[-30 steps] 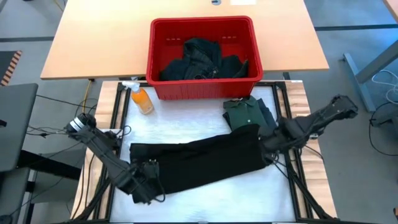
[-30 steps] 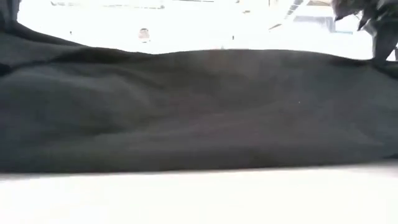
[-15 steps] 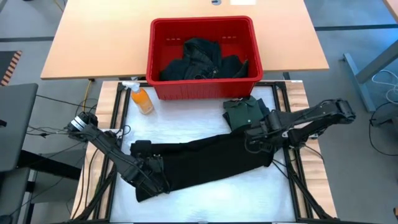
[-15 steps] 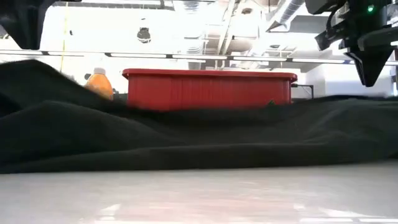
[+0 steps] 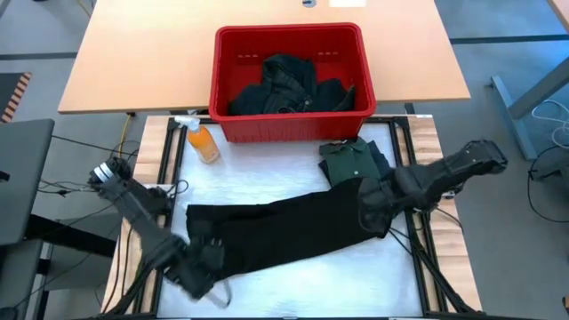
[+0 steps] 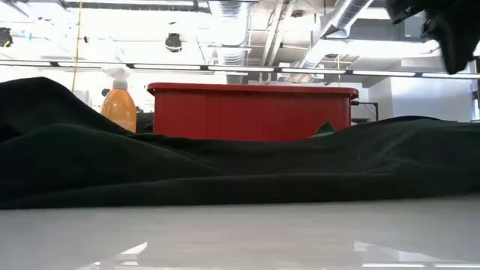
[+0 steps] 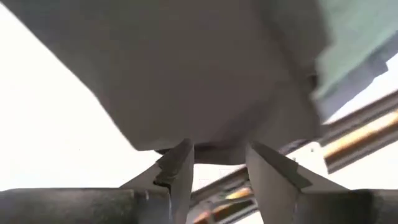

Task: Fold laundry
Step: Fold the black shirt

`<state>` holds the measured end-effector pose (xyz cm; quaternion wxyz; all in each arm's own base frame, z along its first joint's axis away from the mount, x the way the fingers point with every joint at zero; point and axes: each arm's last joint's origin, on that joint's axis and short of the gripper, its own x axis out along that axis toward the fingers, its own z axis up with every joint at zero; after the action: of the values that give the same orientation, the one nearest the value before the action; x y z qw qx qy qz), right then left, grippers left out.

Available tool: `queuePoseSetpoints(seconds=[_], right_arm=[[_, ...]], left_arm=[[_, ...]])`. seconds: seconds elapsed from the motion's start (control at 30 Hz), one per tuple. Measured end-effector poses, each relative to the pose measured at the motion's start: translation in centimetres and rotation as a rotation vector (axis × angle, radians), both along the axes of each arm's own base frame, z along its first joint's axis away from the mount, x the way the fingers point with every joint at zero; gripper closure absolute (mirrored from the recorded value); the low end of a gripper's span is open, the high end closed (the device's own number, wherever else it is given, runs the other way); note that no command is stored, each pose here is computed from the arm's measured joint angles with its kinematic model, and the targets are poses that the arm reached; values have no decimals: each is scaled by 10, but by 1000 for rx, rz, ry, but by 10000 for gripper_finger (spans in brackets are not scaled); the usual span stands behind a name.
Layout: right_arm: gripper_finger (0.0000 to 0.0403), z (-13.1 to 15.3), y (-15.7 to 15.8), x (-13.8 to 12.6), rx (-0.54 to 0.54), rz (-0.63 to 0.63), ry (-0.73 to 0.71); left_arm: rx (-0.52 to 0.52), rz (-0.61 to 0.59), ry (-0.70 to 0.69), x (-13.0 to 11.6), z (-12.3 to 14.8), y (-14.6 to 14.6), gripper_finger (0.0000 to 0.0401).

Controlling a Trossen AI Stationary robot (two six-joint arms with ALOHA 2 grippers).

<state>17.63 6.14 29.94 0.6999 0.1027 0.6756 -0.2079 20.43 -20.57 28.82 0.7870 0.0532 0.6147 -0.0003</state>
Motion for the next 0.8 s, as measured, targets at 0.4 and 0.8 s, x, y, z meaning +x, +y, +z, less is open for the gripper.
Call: queuePoseSetpoints(seconds=[0.4, 0.8], right_arm=[[237, -48, 97, -31, 64, 100, -157], [237, -106, 141, -37, -122, 207, -42]], left_arm=[[-93, -180, -141, -40, -74, -67, 273], [32, -189, -58, -30, -123, -73, 273]])
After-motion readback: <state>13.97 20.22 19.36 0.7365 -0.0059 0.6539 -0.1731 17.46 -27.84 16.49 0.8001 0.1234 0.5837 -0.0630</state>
